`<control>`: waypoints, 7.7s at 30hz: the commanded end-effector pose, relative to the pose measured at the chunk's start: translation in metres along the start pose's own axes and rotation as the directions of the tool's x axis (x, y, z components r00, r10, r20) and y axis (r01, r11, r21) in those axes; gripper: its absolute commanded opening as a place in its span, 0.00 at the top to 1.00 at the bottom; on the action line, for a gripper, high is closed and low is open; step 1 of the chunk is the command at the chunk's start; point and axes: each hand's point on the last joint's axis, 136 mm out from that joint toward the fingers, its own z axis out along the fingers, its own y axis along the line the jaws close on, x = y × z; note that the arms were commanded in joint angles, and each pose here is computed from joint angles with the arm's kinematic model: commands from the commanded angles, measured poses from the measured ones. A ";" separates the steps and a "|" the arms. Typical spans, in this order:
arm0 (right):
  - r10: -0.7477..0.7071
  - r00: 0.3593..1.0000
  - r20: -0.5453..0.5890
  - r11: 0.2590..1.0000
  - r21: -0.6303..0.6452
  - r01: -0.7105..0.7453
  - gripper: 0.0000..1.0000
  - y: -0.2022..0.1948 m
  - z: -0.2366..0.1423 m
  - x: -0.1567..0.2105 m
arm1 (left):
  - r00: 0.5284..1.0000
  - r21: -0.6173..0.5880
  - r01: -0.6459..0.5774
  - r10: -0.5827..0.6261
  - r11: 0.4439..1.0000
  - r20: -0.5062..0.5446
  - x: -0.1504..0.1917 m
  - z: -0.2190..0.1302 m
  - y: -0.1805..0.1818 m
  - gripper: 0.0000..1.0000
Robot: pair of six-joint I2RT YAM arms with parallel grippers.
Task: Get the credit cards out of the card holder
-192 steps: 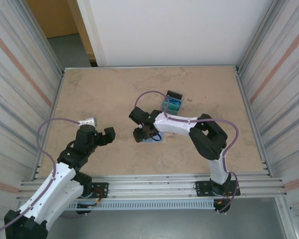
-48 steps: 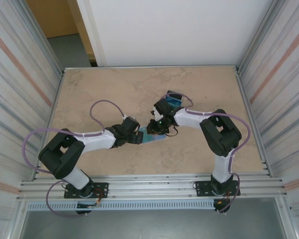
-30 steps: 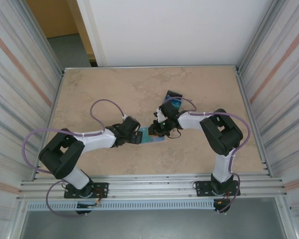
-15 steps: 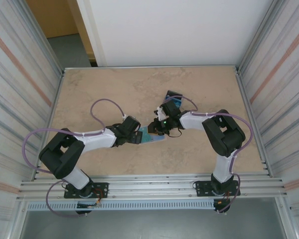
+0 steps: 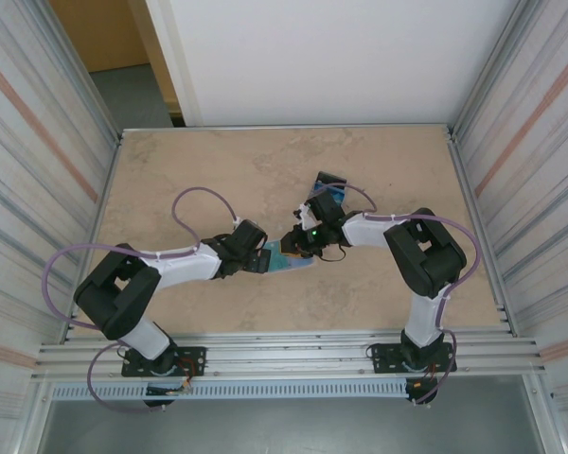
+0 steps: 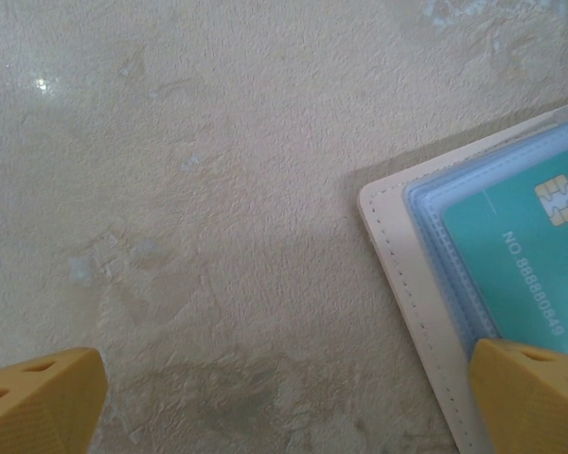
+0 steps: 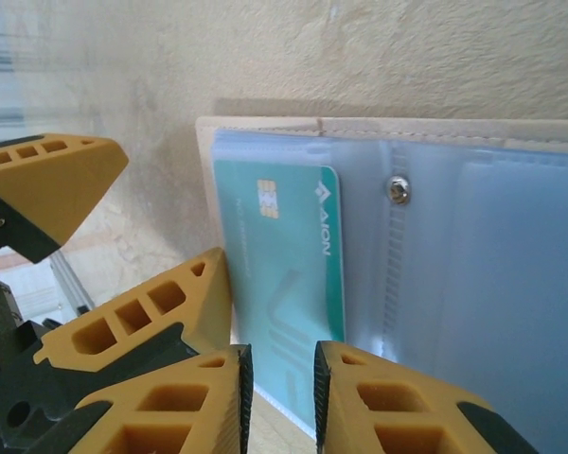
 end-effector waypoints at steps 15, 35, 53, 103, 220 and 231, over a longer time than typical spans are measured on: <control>0.007 1.000 -0.014 0.999 0.050 -0.006 0.73 -0.017 0.011 -0.002 | 0.999 -0.036 -0.027 0.027 0.999 -0.019 0.003 0.001 0.004 0.01; -0.038 0.999 -0.020 0.992 -0.119 0.035 0.79 0.018 0.005 0.001 | 0.999 -0.039 -0.043 0.042 0.998 -0.027 -0.002 0.004 0.001 0.01; 0.019 1.000 -0.022 0.974 -0.224 -0.023 0.91 0.017 0.006 0.003 | 0.998 -0.061 -0.047 0.044 0.997 -0.045 -0.001 0.002 0.004 0.01; 0.068 0.998 0.017 0.951 -0.303 -0.059 0.92 0.013 -0.004 -0.002 | 0.998 -0.091 -0.049 0.045 0.995 -0.051 -0.001 -0.001 0.010 0.01; 0.027 0.993 0.116 0.997 -0.072 -0.019 0.99 -0.023 -0.061 -0.004 | 0.996 -0.078 -0.074 0.069 0.994 -0.065 -0.019 0.004 0.020 0.01; -0.264 0.949 0.171 0.939 0.270 0.213 1.00 -0.006 -0.130 -0.038 | 0.995 -0.039 -0.090 0.092 0.995 0.044 -0.062 -0.016 0.014 0.01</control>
